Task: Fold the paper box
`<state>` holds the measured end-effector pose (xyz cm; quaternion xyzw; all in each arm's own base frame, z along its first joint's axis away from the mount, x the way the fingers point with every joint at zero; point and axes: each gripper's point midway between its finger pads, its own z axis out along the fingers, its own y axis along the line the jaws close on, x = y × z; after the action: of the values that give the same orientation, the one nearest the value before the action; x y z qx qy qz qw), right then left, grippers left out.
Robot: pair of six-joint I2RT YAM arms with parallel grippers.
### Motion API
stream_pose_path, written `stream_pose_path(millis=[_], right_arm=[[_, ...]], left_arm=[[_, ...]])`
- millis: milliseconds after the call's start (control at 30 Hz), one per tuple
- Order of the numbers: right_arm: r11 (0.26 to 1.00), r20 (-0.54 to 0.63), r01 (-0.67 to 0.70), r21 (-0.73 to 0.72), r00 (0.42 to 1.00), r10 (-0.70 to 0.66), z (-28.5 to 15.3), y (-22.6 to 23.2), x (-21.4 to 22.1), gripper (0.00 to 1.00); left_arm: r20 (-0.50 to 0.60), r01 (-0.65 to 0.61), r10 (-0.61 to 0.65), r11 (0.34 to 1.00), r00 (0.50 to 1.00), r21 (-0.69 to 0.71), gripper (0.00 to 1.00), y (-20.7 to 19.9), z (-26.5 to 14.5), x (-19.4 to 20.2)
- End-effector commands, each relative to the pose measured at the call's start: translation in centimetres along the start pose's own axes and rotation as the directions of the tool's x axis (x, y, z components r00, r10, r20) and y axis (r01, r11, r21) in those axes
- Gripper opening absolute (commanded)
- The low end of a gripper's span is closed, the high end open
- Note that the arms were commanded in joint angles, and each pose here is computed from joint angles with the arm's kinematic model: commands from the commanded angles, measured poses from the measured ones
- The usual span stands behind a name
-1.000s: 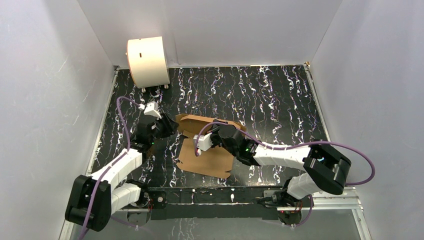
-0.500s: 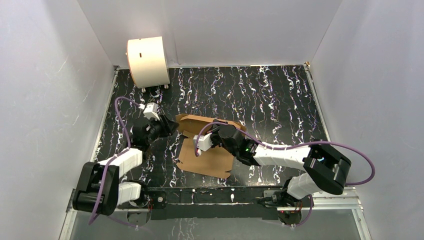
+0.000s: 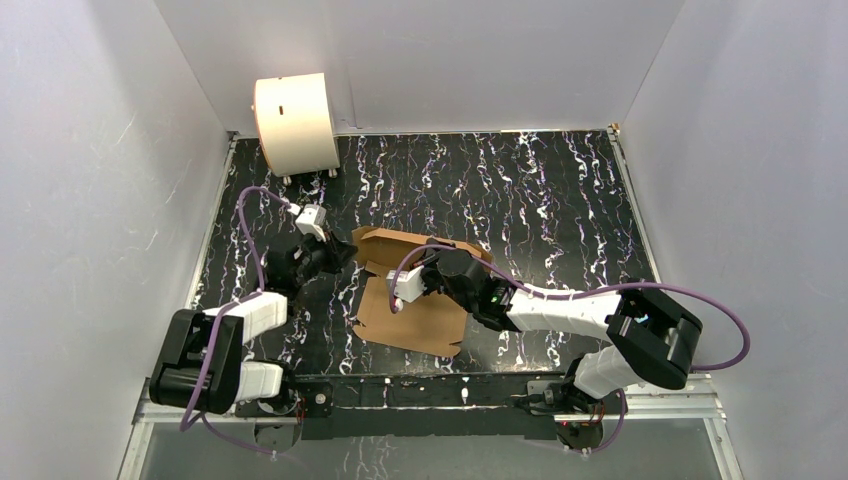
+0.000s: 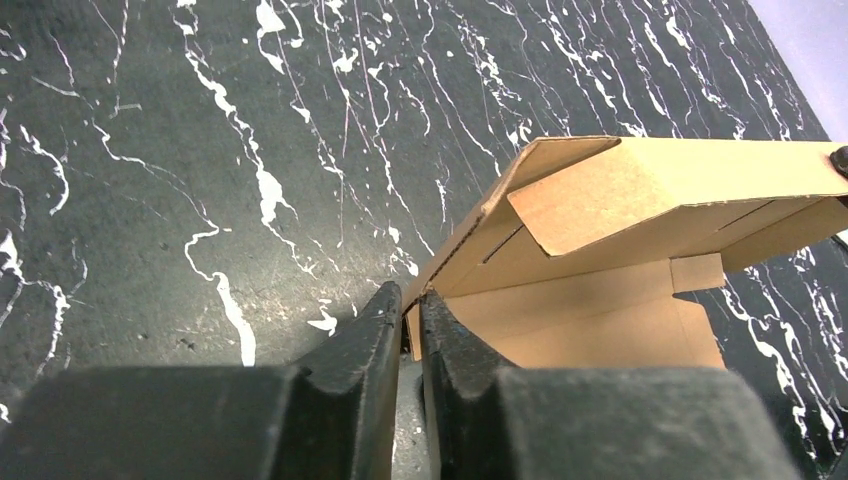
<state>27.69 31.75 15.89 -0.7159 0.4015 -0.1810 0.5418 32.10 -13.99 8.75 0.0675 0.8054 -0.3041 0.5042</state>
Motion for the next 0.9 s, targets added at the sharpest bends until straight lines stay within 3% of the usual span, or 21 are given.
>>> stream_pose_path(millis=[0,100,633,867], right_arm=[[0.999,0.024,0.004,0.033,1.0,-0.005,0.1,-1.3,-0.8,0.0],[0.999,0.02,0.003,0.037,1.0,-0.004,0.1,-1.5,-0.8,0.0],[0.993,-0.024,0.066,0.099,0.998,-0.064,0.3,-3.1,-0.1,0.0],[0.99,-0.052,0.094,0.101,0.995,-0.089,1.2,-3.4,0.7,0.0]], left_arm=[[0.098,-0.114,0.108,0.992,0.989,0.06,0.06,-1.3,-0.3,-2.5],[0.087,-0.117,0.111,0.991,0.99,0.066,0.0,-1.3,-0.4,-2.1],[0.107,-0.163,0.163,0.987,0.981,-0.012,0.0,-2.4,-1.2,-0.3],[0.123,-0.205,0.203,0.979,0.971,0.004,0.0,-4.7,-0.8,-0.2]])
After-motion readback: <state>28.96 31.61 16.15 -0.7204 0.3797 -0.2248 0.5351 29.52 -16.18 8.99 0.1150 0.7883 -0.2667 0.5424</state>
